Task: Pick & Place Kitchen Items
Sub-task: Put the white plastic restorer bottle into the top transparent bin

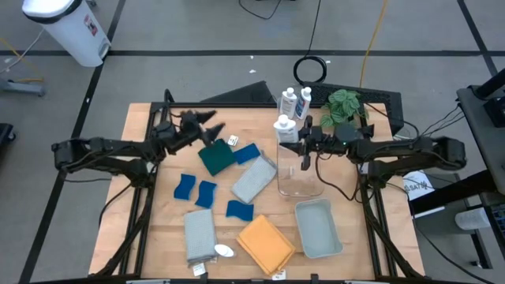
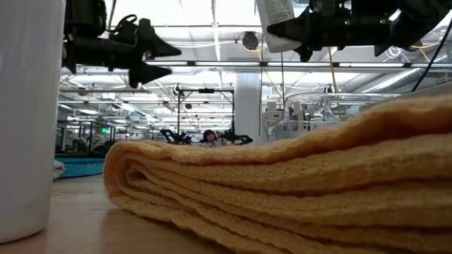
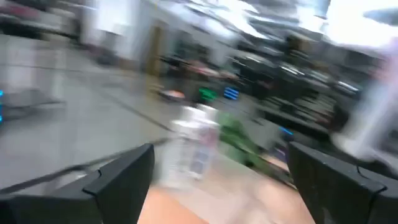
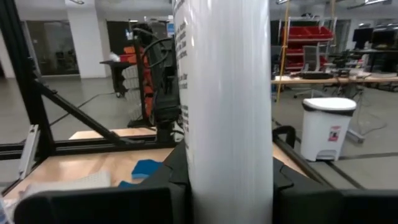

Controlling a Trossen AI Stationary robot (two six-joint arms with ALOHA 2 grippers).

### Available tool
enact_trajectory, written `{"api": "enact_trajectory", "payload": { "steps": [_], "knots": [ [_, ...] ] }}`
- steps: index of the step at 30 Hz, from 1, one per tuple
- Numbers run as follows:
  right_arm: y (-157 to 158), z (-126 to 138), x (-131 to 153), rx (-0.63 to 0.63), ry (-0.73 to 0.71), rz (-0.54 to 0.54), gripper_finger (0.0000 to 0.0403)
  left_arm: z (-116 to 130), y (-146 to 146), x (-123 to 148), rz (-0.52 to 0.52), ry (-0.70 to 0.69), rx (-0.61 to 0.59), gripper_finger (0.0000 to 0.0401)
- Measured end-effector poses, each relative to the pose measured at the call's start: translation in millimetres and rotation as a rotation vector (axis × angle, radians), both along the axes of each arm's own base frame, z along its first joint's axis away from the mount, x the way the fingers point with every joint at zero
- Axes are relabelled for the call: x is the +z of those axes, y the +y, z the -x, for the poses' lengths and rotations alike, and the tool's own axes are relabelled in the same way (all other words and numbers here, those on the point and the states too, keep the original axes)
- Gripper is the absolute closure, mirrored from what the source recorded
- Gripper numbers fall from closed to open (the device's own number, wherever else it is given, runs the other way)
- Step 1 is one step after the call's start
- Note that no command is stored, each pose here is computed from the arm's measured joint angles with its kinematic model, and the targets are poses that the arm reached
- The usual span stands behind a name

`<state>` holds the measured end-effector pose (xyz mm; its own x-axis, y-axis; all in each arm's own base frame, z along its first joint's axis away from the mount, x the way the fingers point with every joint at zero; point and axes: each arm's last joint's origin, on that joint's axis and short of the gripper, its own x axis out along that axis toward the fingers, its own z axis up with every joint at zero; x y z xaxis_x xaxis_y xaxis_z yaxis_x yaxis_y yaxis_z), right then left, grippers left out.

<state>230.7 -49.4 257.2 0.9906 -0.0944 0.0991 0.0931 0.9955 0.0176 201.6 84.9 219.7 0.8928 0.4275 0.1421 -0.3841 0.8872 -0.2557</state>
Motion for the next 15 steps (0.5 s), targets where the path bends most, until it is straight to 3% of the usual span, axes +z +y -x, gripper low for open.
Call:
{"api": "enact_trajectory", "payload": {
  "steps": [6,15],
  "knots": [
    [1,-12,-11,0.019,-0.002,-0.003,0.0333,-49,-14,8,-0.11,0.055,-0.287,0.0036],
    [0,-33,-30,0.034,-0.055,0.001,0.0333,-123,-16,19,-0.209,0.036,-0.39,0.0036]
  ]
}}
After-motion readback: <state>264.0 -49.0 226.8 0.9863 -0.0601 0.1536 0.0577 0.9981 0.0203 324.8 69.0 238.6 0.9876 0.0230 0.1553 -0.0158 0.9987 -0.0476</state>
